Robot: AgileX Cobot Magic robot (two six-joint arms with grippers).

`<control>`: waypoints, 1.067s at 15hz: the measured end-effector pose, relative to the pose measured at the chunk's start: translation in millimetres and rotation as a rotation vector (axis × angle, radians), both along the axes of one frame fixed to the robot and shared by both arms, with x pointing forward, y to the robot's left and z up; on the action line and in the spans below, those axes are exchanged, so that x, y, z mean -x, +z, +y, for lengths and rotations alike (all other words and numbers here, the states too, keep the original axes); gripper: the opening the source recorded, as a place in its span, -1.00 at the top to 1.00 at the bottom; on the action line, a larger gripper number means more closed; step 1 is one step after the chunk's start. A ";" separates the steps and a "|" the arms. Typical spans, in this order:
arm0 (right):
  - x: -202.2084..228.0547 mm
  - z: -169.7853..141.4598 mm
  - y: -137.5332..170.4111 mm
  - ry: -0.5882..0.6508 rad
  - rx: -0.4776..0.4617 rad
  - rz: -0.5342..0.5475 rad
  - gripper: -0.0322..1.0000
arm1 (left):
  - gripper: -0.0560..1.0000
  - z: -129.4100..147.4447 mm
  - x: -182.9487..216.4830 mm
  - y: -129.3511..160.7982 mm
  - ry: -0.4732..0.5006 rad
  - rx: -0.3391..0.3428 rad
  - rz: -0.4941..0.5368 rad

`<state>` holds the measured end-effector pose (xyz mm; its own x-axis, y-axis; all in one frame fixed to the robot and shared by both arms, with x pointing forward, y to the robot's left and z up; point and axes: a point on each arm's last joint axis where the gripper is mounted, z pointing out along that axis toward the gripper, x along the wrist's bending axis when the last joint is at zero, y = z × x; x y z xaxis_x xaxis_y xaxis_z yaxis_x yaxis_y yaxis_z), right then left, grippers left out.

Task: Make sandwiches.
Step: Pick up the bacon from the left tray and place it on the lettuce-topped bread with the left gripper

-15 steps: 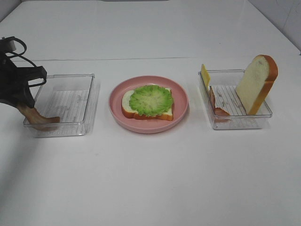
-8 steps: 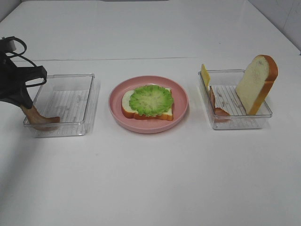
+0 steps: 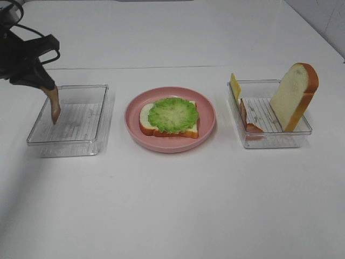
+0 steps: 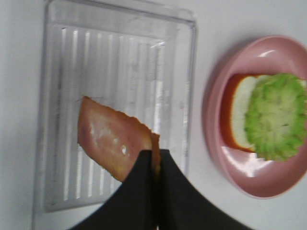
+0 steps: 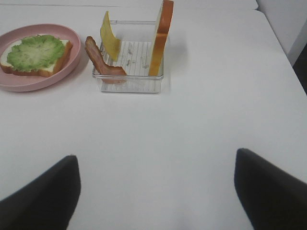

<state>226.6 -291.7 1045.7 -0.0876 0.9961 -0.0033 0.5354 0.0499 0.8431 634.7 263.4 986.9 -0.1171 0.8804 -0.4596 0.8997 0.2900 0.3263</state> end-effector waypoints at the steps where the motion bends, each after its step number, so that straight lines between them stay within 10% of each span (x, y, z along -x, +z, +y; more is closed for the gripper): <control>1: 0.0 0.0 0.0 0.000 0.000 0.000 -0.66 | 0.89 -9.4 -2.5 5.5 -0.013 0.051 -0.029; 11: 0.0 0.0 0.0 0.000 0.000 0.000 -0.66 | 0.89 -146.3 6.2 33.9 -0.159 0.358 -0.283; 16: 0.0 0.0 0.0 0.000 0.000 0.000 -0.66 | 0.89 -198.1 -12.7 6.0 -0.250 0.441 -0.230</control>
<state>226.6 -291.7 1045.7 -0.0876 0.9961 -0.0033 0.5354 0.0499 0.8431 647.3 65.4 992.8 0.2176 0.5871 -0.7797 0.8787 0.2300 0.4184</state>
